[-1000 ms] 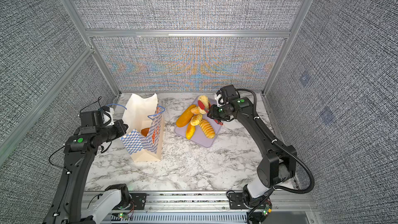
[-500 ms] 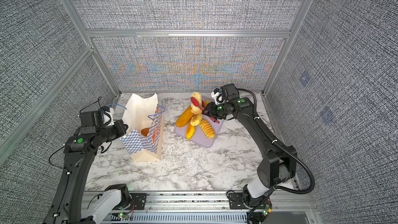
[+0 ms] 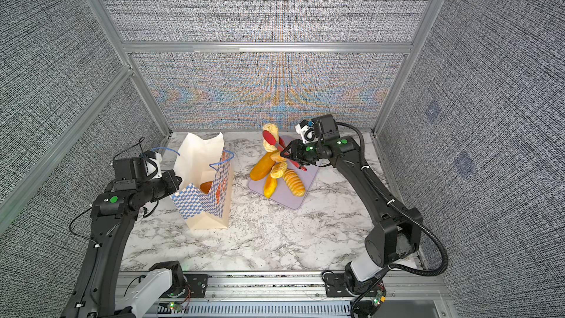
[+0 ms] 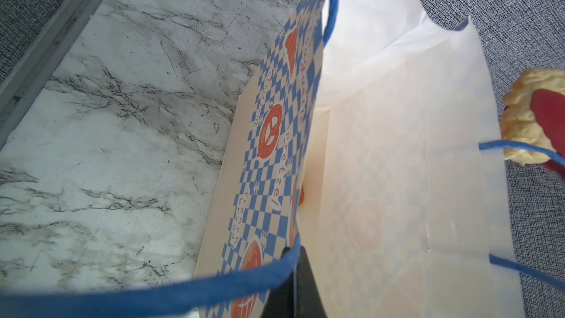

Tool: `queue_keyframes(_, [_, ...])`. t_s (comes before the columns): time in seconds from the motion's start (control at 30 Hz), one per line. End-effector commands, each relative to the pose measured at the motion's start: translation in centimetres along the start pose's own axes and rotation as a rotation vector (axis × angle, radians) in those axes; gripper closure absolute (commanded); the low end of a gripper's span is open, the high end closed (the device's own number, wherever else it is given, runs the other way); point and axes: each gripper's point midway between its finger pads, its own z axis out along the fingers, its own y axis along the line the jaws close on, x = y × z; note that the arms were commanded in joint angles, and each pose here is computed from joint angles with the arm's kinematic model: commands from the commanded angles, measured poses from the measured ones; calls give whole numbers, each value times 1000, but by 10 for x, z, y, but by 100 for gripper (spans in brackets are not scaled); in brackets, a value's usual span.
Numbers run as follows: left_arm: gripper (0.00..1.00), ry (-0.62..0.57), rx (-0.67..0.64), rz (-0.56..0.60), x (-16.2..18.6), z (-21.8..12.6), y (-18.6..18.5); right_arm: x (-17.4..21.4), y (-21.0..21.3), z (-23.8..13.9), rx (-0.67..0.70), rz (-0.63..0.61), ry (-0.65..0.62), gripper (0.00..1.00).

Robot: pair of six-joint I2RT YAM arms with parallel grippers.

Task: Place the fake bread into the paper bag
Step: 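Carry the pale oblong bread in the tongs over the open paper bag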

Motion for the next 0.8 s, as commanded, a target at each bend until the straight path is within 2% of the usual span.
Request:
queue_keyframes(0.0, [96,-26,17,7,-7,0,-4,-8,20,-2,-46,-43,-26,54])
queue_keyframes(0.77, [96,-23,14,7,-6,1,-3,1,105,10,-102,-285,-41,54])
